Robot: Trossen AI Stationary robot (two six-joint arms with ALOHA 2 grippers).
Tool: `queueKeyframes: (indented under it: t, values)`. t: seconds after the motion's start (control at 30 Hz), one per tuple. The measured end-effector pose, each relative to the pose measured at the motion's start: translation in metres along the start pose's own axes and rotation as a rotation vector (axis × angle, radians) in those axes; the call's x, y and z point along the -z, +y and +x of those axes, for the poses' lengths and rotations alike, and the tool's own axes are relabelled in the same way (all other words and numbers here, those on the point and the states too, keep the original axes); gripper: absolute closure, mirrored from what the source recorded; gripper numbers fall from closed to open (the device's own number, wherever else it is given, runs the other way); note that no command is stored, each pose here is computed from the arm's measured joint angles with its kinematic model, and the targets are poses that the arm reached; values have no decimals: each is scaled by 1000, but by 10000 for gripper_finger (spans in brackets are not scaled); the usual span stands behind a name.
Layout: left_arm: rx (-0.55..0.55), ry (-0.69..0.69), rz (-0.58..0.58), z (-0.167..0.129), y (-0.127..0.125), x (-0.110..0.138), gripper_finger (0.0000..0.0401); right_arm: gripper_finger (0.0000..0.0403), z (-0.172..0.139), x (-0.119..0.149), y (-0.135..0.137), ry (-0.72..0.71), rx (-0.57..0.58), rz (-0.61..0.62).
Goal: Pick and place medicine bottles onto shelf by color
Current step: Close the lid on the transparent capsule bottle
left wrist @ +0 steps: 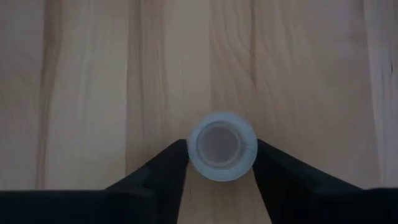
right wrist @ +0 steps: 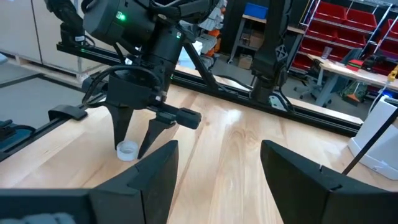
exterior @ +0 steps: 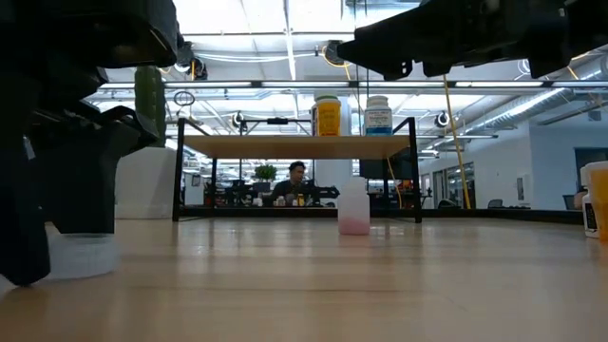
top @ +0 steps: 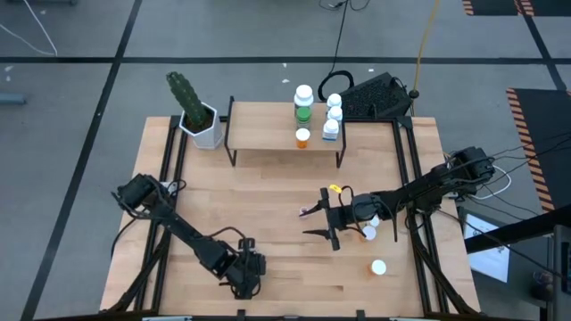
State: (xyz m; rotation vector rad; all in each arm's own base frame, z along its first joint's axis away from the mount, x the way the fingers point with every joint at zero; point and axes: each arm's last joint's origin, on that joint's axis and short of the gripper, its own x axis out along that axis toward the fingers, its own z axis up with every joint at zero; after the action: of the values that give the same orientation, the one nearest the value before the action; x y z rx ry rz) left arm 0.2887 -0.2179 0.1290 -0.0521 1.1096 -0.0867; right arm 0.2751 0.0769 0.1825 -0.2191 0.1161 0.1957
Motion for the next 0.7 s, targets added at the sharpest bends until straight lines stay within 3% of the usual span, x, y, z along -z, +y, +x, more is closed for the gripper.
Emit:
queueKeyframes:
  t: [0.23, 0.57, 0.63, 0.7]
  values:
    - [-31, -72, -52, -5, 13, -14, 262, 179, 0, 0, -1, 1, 26, -46]
    - [-274, -496, -125, -84, 58, -64, 251, 179, -1, -13, -1, -124, 58, -198]
    - [-329, -562, -73, -98, 62, -70, 257, 179, -3, -20, -2, -200, 77, -157]
    - [-368, -597, 14, -107, 62, -74, 261, 179, -4, -27, -7, -283, 89, 11]
